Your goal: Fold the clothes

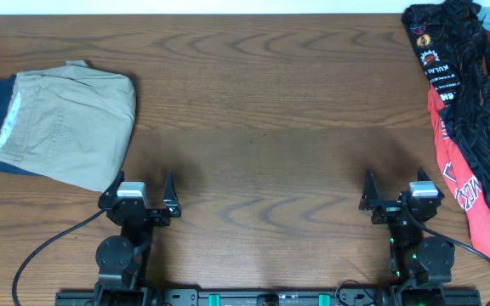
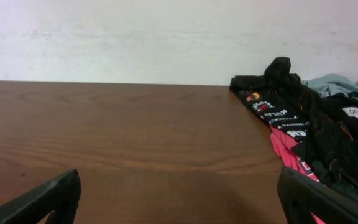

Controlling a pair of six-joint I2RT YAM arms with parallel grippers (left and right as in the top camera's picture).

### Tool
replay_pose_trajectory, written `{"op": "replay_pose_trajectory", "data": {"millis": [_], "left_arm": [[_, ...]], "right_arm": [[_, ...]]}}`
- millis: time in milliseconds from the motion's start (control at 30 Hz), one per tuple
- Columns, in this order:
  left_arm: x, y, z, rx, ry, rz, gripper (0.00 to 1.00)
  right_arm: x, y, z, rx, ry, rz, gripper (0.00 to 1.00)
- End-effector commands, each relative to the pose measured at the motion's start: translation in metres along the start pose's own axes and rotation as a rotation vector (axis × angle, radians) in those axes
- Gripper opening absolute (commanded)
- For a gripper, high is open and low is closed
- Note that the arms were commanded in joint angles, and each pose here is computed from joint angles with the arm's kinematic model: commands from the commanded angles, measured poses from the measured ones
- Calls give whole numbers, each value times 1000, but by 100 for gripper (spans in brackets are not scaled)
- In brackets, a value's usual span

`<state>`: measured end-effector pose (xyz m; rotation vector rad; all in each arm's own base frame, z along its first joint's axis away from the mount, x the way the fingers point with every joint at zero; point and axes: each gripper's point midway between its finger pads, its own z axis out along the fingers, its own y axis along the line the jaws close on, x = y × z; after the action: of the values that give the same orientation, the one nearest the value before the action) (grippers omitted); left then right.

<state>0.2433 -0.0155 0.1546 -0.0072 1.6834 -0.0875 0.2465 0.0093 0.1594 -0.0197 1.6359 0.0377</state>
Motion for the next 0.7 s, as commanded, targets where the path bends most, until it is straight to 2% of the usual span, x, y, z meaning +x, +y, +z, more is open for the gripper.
{"op": "replay_pose_trajectory", "data": {"millis": [0,300,400,667], "left_arm": [[18,4,2,-15,42,13,98],[12,1,0,-6,51,-70,98],[7,-6,-4,32,82,-80,98],[-16,-8,-15,20,210,-103,98]], "right_arm": [[0,0,0,-2,-2,-1,99],[0,5,0,-32,2,85,99],[-1,6,-1,-33,12,104,99],[-11,5,-6,-23,101,104,99]]}}
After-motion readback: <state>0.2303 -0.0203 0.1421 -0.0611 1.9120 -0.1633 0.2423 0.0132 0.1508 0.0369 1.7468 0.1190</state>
